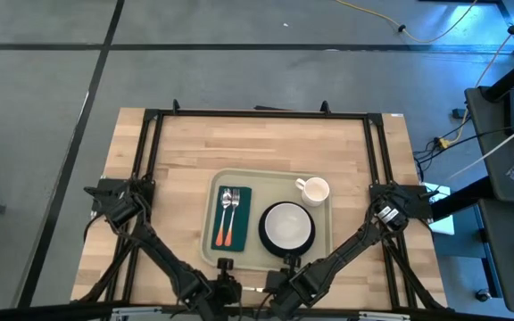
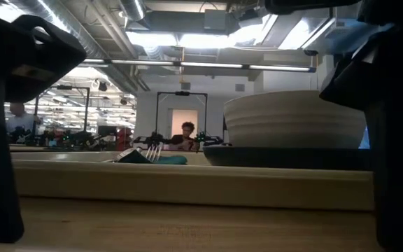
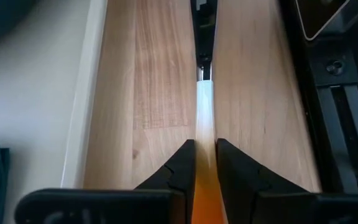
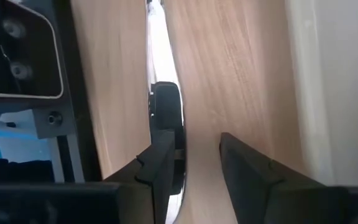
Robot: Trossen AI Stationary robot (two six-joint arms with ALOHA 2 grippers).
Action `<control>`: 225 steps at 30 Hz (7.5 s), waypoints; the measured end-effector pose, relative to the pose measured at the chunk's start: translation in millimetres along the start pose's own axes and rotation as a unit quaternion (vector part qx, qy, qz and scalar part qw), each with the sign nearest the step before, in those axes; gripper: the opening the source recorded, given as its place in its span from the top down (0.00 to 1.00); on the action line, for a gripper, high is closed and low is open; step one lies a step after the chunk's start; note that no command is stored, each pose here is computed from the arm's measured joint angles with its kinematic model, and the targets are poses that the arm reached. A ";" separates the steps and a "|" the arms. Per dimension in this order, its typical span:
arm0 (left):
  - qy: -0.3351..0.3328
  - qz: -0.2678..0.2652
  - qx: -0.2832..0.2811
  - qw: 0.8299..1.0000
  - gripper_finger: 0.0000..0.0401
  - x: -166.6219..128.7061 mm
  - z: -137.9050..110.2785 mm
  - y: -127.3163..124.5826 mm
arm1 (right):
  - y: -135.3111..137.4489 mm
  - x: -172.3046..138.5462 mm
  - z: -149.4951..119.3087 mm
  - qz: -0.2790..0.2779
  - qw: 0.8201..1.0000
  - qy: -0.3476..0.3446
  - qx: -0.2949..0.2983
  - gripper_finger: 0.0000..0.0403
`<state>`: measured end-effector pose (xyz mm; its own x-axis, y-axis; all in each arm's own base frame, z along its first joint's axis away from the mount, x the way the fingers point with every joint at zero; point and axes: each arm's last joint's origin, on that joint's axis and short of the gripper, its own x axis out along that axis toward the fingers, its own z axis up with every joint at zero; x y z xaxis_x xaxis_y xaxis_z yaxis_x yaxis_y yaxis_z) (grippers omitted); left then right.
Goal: Set up tray
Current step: Put the orange knife on the green napkin
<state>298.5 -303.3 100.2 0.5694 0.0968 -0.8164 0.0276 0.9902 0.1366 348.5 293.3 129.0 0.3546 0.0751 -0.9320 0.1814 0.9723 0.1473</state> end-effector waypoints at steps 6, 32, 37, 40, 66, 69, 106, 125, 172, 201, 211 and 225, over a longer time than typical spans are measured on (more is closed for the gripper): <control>0.012 -0.011 -0.016 1.000 0.90 1.8 3.2 3.6 | 4.7 -4.8 2.7 0.010 1.000 0.003 0.009 0.67; 0.054 -0.080 -0.046 0.994 0.92 10.4 18.1 16.6 | 32.5 18.0 -46.1 -0.062 0.991 -0.057 -0.103 0.68; 0.064 -0.101 -0.052 0.991 0.92 12.5 21.7 19.9 | 32.8 18.2 -46.3 -0.065 0.990 -0.061 -0.108 0.76; 0.072 -0.114 -0.055 0.989 0.92 13.8 23.8 22.0 | 32.6 18.7 -46.8 -0.064 0.990 -0.060 -0.111 0.84; 0.090 -0.207 -0.052 0.973 1.00 20.2 35.3 28.0 | 44.3 0.7 -31.7 -0.097 0.981 -0.090 -0.140 0.80; 0.089 -0.206 -0.052 0.973 1.00 20.2 35.5 28.0 | 44.0 0.5 -29.7 -0.100 0.980 -0.095 -0.147 0.75; 0.085 -0.215 -0.033 0.972 0.99 22.4 38.2 31.6 | 33.1 25.8 -18.0 -0.005 0.996 0.018 -0.091 0.77; 0.040 -0.161 0.026 0.986 0.88 -2.5 47.9 43.4 | 30.8 27.1 -13.1 0.019 0.997 0.041 -0.055 0.87; 0.074 -0.185 -0.005 0.980 0.61 -30.7 31.6 18.2 | 26.0 31.2 -3.6 0.027 0.999 0.038 -0.021 1.00; 0.164 -0.157 -0.114 0.967 0.86 5.4 20.8 26.3 | 24.7 31.8 -2.4 0.008 1.000 0.016 -0.016 1.00; 0.160 -0.148 -0.119 0.969 0.90 9.7 25.1 34.1 | 23.7 32.8 -1.8 -0.018 0.999 -0.013 -0.029 1.00; 0.137 -0.113 -0.108 0.978 0.96 13.8 27.1 39.9 | 16.9 35.0 3.4 -0.042 0.999 -0.024 -0.023 1.00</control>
<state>329.7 -265.2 109.6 0.3273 -0.1326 -0.9356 -0.0642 0.9847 -0.1620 367.1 311.6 100.0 0.3828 -0.0168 -0.9237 0.1705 0.9839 0.0527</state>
